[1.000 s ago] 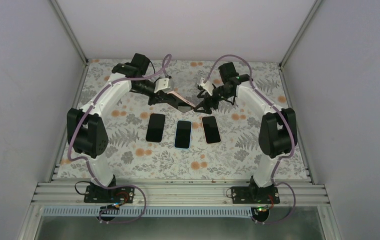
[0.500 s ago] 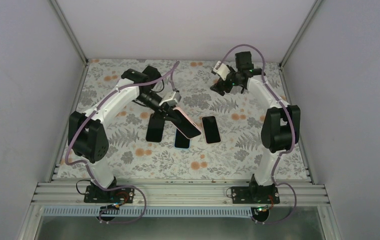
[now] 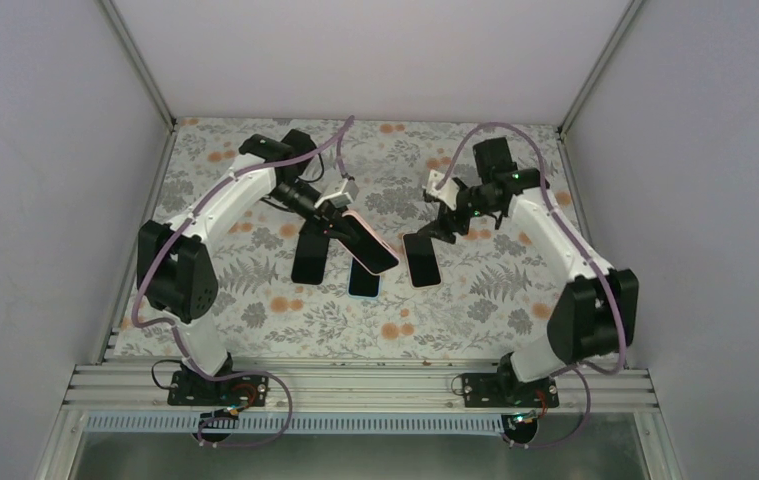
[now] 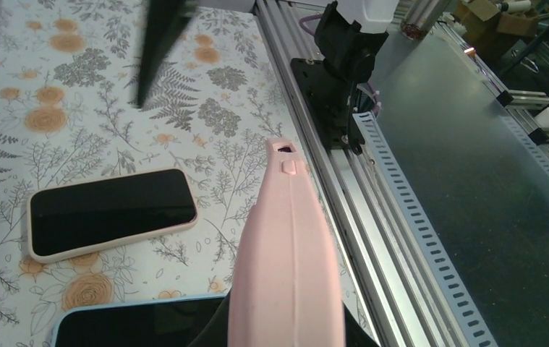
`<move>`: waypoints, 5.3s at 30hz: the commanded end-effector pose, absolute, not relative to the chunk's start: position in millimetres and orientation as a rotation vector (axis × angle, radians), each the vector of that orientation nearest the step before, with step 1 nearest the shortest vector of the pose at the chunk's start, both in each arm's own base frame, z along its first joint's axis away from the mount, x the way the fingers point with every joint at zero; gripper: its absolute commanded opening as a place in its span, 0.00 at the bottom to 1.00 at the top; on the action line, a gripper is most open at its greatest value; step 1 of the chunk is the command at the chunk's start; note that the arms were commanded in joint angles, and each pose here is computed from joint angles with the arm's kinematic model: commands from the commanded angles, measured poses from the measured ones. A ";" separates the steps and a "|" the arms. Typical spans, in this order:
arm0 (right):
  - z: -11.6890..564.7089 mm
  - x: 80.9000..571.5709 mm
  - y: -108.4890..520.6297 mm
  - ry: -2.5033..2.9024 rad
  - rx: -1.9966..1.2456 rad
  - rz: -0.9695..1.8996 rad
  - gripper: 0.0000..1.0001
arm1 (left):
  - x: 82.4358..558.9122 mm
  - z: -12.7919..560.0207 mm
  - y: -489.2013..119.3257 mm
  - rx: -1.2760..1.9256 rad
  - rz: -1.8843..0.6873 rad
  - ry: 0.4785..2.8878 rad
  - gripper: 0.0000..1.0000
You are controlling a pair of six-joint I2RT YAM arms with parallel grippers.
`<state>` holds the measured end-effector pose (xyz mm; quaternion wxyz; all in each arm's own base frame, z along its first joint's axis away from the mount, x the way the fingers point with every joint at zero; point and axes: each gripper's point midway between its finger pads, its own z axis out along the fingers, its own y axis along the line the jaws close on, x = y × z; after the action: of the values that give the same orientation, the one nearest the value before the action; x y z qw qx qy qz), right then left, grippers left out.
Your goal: Take the phone out of the phone case
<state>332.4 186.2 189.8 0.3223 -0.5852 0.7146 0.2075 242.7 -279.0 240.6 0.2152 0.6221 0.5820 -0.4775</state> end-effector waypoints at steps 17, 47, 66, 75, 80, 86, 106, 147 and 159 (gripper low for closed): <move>213.4 236.3 236.8 1.756 -1.660 0.880 0.83 | 252.3 250.6 -282.0 1.696 -1.349 1.552 0.02; 192.4 307.8 239.3 1.857 -1.489 0.571 0.76 | 247.1 262.8 -283.8 1.673 -1.376 1.517 0.02; 229.5 294.6 311.9 1.749 -1.530 0.667 0.78 | 243.3 282.0 -293.6 1.618 -1.478 1.415 0.02; 234.1 286.0 349.8 1.638 -1.575 0.984 0.78 | 238.0 305.5 -292.1 1.593 -1.484 1.339 0.02; 256.8 230.4 366.1 1.444 -1.721 1.392 0.79 | 256.3 293.0 -287.5 1.558 -1.486 1.379 0.02; 276.1 172.9 378.4 1.310 -1.800 1.647 0.75 | 279.2 289.0 -285.2 1.542 -1.452 1.408 0.02; 321.2 219.6 317.3 1.290 -1.558 1.653 0.03 | 362.1 260.5 -260.4 1.508 -0.978 1.683 0.16; 241.5 464.4 221.9 2.141 -0.380 1.146 0.04 | 405.6 299.1 -353.1 1.081 0.106 1.366 0.87; 259.8 449.8 226.1 2.094 -0.403 1.156 0.03 | 421.9 277.0 -366.1 1.027 0.171 1.359 0.86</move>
<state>451.5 219.8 241.1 0.3287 -0.1429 0.8278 0.4315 412.4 -364.2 273.1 0.6395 0.4755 0.6011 0.0600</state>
